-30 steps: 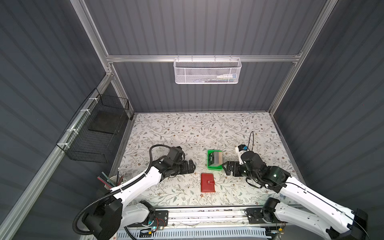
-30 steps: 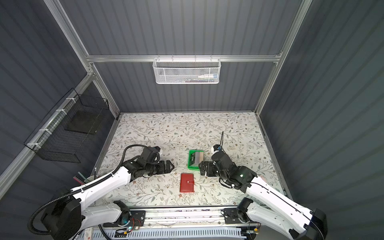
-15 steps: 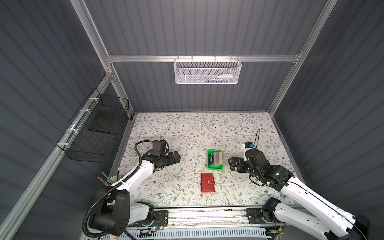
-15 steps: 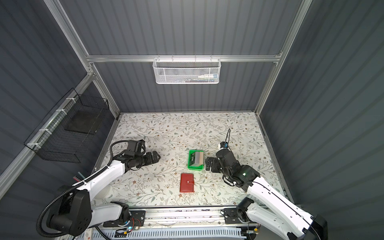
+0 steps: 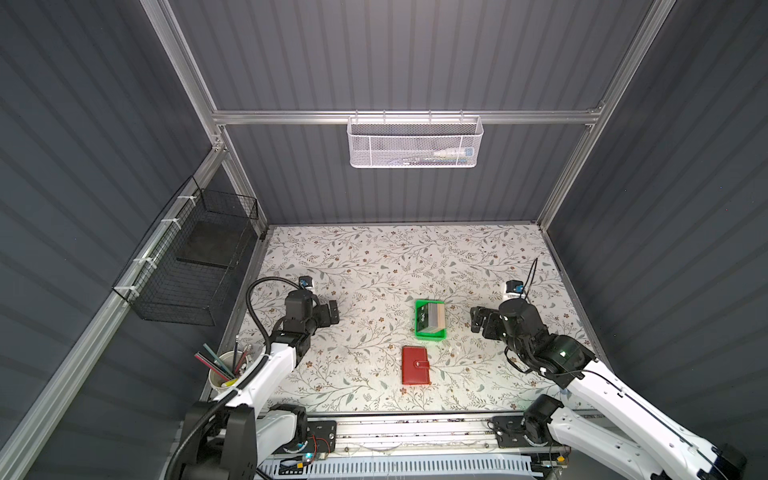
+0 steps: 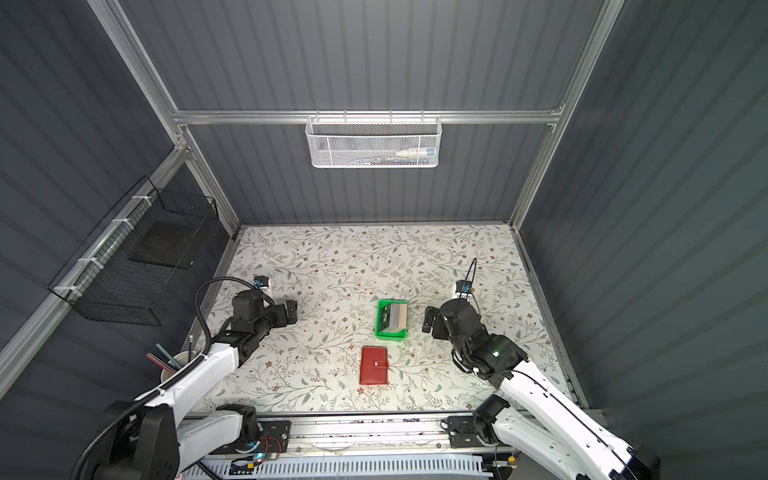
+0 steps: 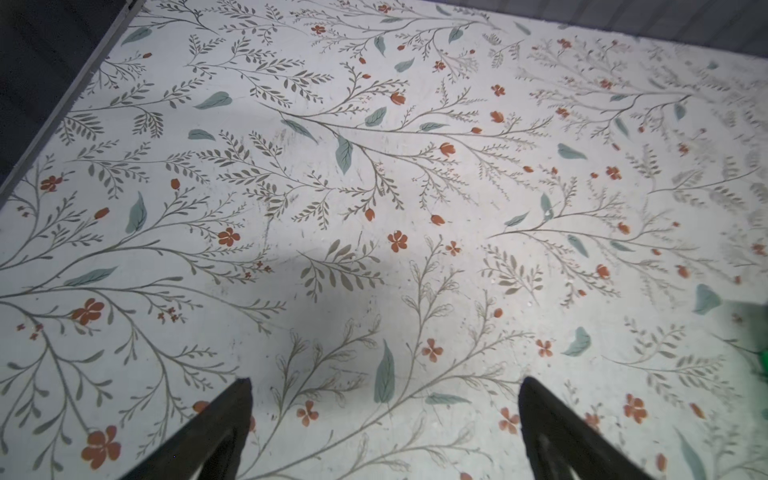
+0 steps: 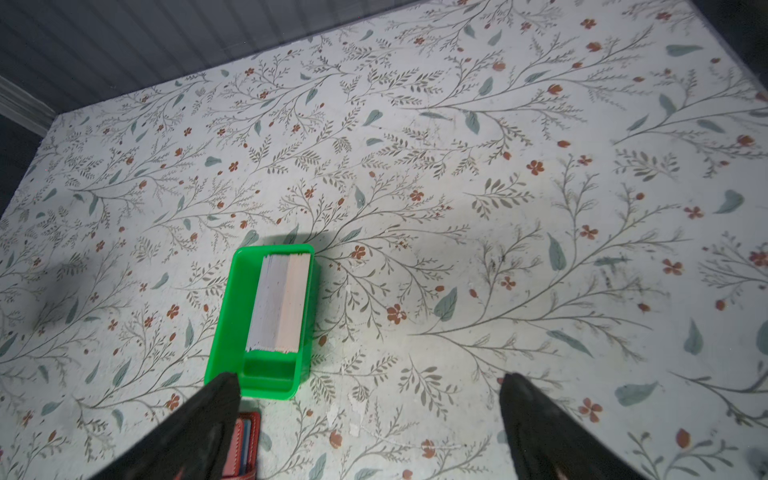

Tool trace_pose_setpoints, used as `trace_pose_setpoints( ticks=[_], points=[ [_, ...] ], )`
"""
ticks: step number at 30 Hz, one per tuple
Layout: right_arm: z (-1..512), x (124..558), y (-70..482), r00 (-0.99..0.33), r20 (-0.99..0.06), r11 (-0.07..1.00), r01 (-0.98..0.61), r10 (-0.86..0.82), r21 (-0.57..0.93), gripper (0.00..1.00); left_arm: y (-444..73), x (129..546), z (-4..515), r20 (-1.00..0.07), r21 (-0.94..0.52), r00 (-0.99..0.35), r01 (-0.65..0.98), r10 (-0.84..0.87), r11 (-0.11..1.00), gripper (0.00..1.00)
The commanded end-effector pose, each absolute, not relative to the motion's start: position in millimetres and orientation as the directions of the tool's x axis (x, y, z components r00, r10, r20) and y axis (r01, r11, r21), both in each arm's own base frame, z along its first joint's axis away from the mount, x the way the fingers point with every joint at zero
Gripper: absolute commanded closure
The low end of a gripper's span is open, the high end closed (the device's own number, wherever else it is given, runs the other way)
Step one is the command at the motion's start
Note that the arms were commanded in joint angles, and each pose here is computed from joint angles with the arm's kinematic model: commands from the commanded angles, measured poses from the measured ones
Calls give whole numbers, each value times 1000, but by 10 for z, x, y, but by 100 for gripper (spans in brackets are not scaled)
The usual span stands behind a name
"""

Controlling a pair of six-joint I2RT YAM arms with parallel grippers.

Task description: Put the credit cards into the card holder

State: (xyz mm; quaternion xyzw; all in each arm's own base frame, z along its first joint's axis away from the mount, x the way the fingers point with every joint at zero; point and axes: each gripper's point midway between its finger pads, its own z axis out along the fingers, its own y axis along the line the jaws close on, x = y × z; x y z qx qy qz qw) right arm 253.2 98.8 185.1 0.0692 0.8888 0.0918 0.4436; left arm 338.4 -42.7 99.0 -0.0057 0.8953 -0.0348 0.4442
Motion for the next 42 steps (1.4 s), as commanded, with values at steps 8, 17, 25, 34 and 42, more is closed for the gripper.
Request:
trace_pose_setpoints(
  ticks=[8, 17, 25, 34, 42],
  points=[
    [1952, 2883, 445, -421, -894, 976, 206, 154, 71, 1, -244, 3850, 930, -910, 90, -404, 27, 93, 996, 0],
    [1756, 3140, 50, -411, -894, 952, 301, 179, 52, 1, -182, 3906, 949, -948, 104, -304, -12, 95, 995, 0],
    [1618, 3401, -124, -408, -898, 945, 327, 163, 23, 1, -301, 4086, 701, -934, 111, -334, 64, 126, 992, 0],
    [1369, 3508, -350, -375, -916, 928, 373, 143, -8, 1, -173, 4181, 618, -909, 56, -411, 36, 66, 998, 0],
    [1363, 3730, -328, -313, -947, 939, 340, 66, -47, 1, -117, 4187, 617, -910, 59, -411, 1, 54, 998, 0]
  ],
)
